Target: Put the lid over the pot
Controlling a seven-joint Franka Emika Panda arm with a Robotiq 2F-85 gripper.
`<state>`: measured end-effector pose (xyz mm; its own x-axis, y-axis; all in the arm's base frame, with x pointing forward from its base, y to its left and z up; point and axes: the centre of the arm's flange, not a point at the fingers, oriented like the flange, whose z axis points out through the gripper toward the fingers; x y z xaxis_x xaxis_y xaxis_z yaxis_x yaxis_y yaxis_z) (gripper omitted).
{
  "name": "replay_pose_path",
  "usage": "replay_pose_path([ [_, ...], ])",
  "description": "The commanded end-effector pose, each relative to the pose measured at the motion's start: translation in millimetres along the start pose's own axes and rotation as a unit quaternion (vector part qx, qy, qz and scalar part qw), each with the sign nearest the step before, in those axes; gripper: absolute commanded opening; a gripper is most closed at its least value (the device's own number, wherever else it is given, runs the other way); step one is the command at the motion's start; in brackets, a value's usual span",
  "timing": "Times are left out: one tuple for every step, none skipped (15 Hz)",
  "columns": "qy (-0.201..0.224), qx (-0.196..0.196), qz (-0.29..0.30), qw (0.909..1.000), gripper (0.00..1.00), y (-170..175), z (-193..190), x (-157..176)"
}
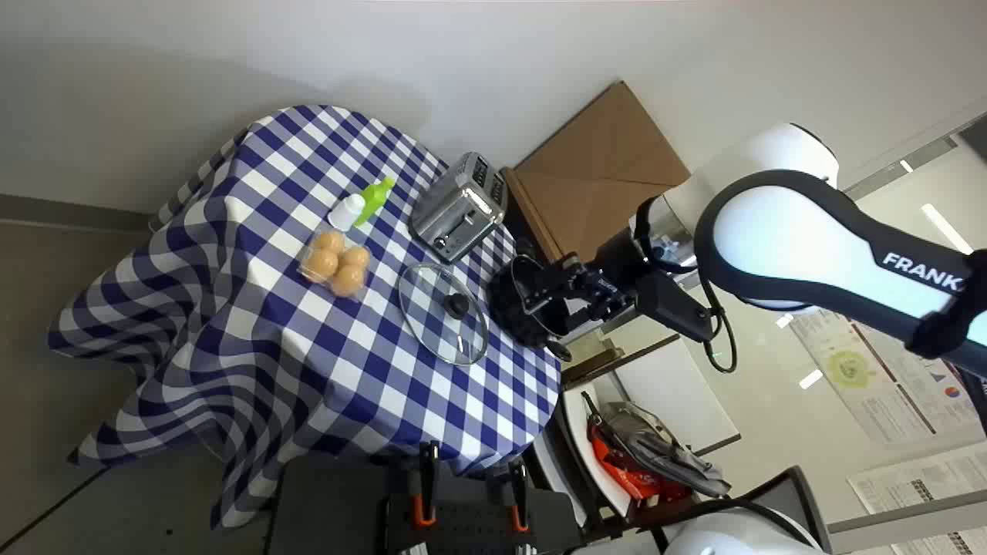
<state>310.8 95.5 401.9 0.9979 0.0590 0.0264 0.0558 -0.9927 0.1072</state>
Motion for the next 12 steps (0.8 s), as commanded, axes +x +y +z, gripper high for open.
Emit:
replay_pose_path([
  [-0.001,0.0,0.0,1.0,1.0,0,1,0],
  [-0.001,-0.005,0.006,1.0,1.0,3,3,6],
  [0.004,-0.007,0.007,0.9999,1.0,7,5,13],
  [0.008,-0.01,0.009,0.9999,1.0,12,8,22],
  [0.01,-0.011,0.012,0.9998,1.0,19,11,32],
  [0.015,-0.014,0.018,0.9996,1.0,28,15,44],
  [0.02,-0.016,0.021,0.9995,1.0,35,19,55],
  [0.026,-0.021,0.027,0.9991,1.0,45,25,70],
  [0.032,-0.021,0.03,0.9988,1.0,52,31,83],
  [0.038,-0.023,0.029,0.9986,1.0,60,39,99],
  [0.043,-0.027,0.029,0.9983,1.0,67,47,114],
  [0.045,-0.027,0.023,0.9984,1.0,71,54,129],
])
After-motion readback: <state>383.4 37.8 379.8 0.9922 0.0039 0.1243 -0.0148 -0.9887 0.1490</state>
